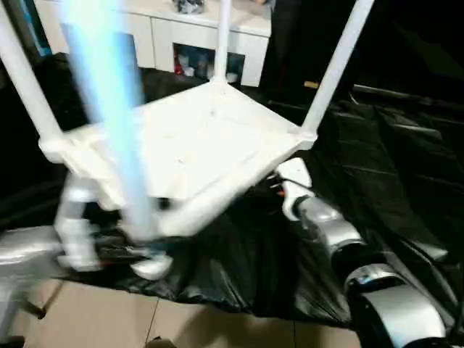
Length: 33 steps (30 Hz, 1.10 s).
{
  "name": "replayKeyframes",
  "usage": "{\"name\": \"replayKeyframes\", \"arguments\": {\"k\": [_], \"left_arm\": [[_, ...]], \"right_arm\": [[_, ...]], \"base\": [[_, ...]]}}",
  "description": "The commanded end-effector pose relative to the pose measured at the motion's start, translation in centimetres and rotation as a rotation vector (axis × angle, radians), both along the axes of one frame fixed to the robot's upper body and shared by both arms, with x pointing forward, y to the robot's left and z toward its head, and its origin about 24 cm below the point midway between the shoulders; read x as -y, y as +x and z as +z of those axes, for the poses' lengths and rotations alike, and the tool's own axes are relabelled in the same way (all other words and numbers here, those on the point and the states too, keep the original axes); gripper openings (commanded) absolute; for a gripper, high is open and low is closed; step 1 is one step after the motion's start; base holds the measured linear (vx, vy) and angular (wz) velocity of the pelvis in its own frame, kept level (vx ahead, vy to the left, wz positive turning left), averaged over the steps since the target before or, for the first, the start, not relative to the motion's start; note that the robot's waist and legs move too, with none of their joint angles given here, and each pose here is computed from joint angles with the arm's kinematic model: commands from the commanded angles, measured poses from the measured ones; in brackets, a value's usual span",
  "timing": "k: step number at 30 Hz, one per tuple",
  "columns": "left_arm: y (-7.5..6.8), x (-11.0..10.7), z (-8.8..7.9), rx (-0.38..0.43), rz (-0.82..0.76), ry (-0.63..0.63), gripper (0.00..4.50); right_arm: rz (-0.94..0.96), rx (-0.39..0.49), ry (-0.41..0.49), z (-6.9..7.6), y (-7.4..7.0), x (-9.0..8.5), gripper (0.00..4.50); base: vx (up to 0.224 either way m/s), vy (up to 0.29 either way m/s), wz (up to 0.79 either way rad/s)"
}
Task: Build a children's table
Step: Rotate table base
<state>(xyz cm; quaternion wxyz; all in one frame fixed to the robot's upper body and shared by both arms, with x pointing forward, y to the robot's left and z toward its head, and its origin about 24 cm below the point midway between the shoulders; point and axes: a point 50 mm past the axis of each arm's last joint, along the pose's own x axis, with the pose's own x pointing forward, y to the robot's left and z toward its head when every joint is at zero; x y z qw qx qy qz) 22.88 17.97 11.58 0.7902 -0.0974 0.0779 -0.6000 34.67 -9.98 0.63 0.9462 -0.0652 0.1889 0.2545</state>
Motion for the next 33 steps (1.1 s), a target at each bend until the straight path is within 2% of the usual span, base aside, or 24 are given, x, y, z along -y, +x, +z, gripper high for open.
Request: {"name": "replayKeyframes", "arguments": {"k": [1, 4, 5, 6, 8, 10, 12, 13, 14, 15, 16, 17, 18, 19, 23, 25, 26, 28, 30, 33], "left_arm": [[0.4, 1.1, 0.1, 0.004, -0.032, -0.001, 4.5], [1.9, 5.0, 0.2, 0.004, -0.128, -0.058, 4.5], [2.0, 6.0, 0.2, -0.002, -0.156, -0.07, 4.5], [2.0, 6.0, 0.2, -0.002, -0.156, -0.07, 4.5], [2.4, 9.4, -0.2, -0.004, -0.234, -0.09, 4.5], [2.4, 10.1, -0.2, -0.008, -0.25, -0.096, 4.5], [2.7, 12.1, -0.3, 0.0, -0.269, -0.111, 4.5], [2.8, 12.3, -0.3, 0.002, -0.268, -0.112, 4.5], [3.1, 13.5, -0.4, 0.019, -0.256, -0.117, 4.5], [3.1, 13.5, -0.4, 0.019, -0.256, -0.117, 4.5], [3.5, 14.0, -0.6, 0.038, -0.224, -0.103, 4.5], [4.8, 14.7, -1.3, 0.085, -0.111, -0.047, 4.5], [4.8, 14.7, -1.3, 0.085, -0.111, -0.047, 4.5], [6.7, 14.6, -2.0, 0.128, 0.047, 0.044, 4.5], [8.5, 12.0, -2.5, 0.147, 0.187, 0.136, 4.5], [8.8, 10.8, -2.6, 0.144, 0.209, 0.147, 4.5], [8.7, 9.5, -2.5, 0.144, 0.234, 0.152, 4.5], [8.7, 9.0, -2.5, 0.145, 0.241, 0.151, 4.5], [8.5, 6.9, -2.8, 0.144, 0.284, 0.158, 4.5], [8.4, 6.0, -3.0, 0.146, 0.309, 0.163, 4.5]], "right_arm": [[0.038, 0.018, 0.003, 0.4, 0.2, -0.5, 4.47], [0.087, 0.014, 0.02, 0.1, -0.3, -1.6, 4.47], [0.092, 0.013, 0.022, 0.0, -0.4, -1.9, 4.47], [0.092, 0.013, 0.022, 0.0, -0.4, -1.9, 4.47], [0.091, 0.008, 0.03, -0.2, -0.6, -2.4, 4.47], [0.087, 0.007, 0.035, -0.2, -0.6, -2.5, 4.47], [0.073, 0.005, 0.04, -0.2, -0.6, -2.5, 4.47], [0.072, 0.005, 0.04, -0.2, -0.5, -2.5, 4.47], [0.064, 0.005, 0.037, -0.3, -0.5, -2.4, 4.47], [0.064, 0.005, 0.037, -0.3, -0.5, -2.4, 4.47], [0.054, 0.006, 0.032, -0.3, -0.5, -2.3, 4.47], [0.02, 0.011, 0.019, -0.3, -0.4, -1.8, 4.47], [0.02, 0.011, 0.019, -0.3, -0.4, -1.8, 4.47], [-0.034, 0.014, 0.002, -0.4, -0.2, -0.8, 4.47], [-0.117, 0.004, 0.0, -0.7, 0.0, 1.1, 4.47], [-0.141, -0.003, -0.001, -0.9, -0.1, 1.8, 4.47], [-0.163, -0.013, -0.001, -1.2, -0.4, 2.6, 4.47], [-0.171, -0.017, 0.0, -1.4, -0.5, 2.9, 4.47], [-0.199, -0.035, -0.011, -2.2, -1.1, 4.1, 4.47], [-0.209, -0.04, -0.017, -2.5, -1.4, 4.6, 4.47]], "base": [[0.0, 0.0, 0.0], [0.0, 0.0, 0.0], [0.0, 0.0, 0.0], [0.0, 0.0, 0.0], [0.0, 0.0, 0.0], [0.0, 0.0, 0.0], [0.0, 0.0, 0.0], [0.0, 0.0, 0.0], [0.0, 0.0, 0.0], [0.0, 0.0, 0.0], [0.0, 0.0, 0.0], [0.0, 0.0, 0.0], [0.0, 0.0, 0.0], [0.0, 0.0, 0.0], [0.0, 0.0, 0.0], [0.0, 0.0, 0.0], [0.0, 0.0, 0.0], [0.0, 0.0, 0.0], [0.0, 0.0, 0.0], [0.0, 0.0, 0.0]]}}
